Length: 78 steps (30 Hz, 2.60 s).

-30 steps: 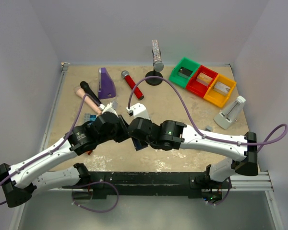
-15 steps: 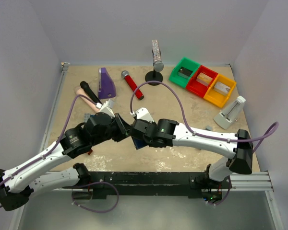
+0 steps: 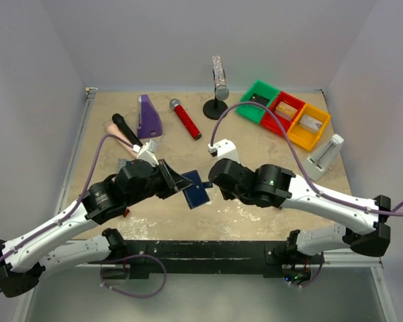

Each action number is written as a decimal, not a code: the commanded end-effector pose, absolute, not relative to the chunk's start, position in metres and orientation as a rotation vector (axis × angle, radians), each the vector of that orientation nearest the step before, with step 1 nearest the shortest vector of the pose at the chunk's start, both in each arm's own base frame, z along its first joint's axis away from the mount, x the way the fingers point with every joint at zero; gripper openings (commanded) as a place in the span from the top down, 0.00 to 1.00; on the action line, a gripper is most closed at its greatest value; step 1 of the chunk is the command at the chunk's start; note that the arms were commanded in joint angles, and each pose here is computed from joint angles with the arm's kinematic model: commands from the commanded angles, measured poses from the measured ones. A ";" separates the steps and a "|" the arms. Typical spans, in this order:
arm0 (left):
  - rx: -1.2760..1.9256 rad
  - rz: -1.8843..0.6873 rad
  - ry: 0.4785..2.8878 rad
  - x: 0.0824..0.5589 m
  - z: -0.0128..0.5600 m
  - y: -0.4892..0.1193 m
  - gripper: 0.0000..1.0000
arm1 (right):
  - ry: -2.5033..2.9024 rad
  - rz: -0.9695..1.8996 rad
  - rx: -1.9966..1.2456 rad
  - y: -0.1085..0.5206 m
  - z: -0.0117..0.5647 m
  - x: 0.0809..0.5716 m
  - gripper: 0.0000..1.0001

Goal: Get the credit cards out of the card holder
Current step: Open the card holder.

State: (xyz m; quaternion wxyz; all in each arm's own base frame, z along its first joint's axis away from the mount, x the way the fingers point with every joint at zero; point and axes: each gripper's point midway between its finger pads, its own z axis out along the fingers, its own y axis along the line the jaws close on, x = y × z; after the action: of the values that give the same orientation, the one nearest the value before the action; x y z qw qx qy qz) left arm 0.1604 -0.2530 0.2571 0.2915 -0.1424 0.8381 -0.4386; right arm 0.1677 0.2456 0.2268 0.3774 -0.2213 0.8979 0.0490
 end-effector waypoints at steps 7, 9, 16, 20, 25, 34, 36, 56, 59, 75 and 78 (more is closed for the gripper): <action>-0.043 -1.175 2.067 0.164 0.253 -0.260 1.00 | 2.031 0.633 -0.550 0.267 0.276 0.153 0.55; 0.045 -1.231 1.981 0.160 0.251 -0.264 1.00 | 2.010 0.789 -0.573 0.273 0.283 0.139 0.53; 0.210 -1.462 1.630 0.138 0.277 -0.260 1.00 | 1.989 1.027 -0.684 0.292 0.288 0.110 0.39; 0.345 -1.556 1.520 0.122 0.293 -0.260 1.00 | 2.010 1.045 -0.701 0.299 0.283 0.107 0.38; 0.513 -1.676 1.415 0.097 0.309 -0.260 1.00 | 1.963 1.081 -0.675 0.295 0.289 0.106 0.41; 0.712 -1.860 1.272 0.064 0.321 -0.264 1.00 | 1.891 1.152 -0.648 0.282 0.308 0.101 0.42; 0.736 -1.892 1.227 0.059 0.324 -0.263 1.00 | 1.879 1.171 -0.644 0.279 0.310 0.099 0.42; 0.800 -1.979 1.133 0.051 0.333 -0.261 1.00 | 1.804 1.312 -0.611 0.271 0.327 0.086 0.40; 0.801 -1.981 1.136 0.051 0.332 -0.262 1.00 | 1.791 1.335 -0.609 0.272 0.329 0.084 0.40; 0.795 -1.987 1.154 0.053 0.330 -0.263 1.00 | 1.755 1.410 -0.627 0.278 0.338 0.076 0.35; 0.795 -1.984 1.157 0.054 0.329 -0.264 1.00 | 1.749 1.398 -0.591 0.274 0.338 0.080 0.35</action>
State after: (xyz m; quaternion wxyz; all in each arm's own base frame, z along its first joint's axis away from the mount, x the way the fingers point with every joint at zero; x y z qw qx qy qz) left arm 0.0564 -0.2676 0.3174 0.3264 0.2974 0.4725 -0.7627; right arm 0.0805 0.2764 0.3177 0.3815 -0.2471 0.7173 0.5280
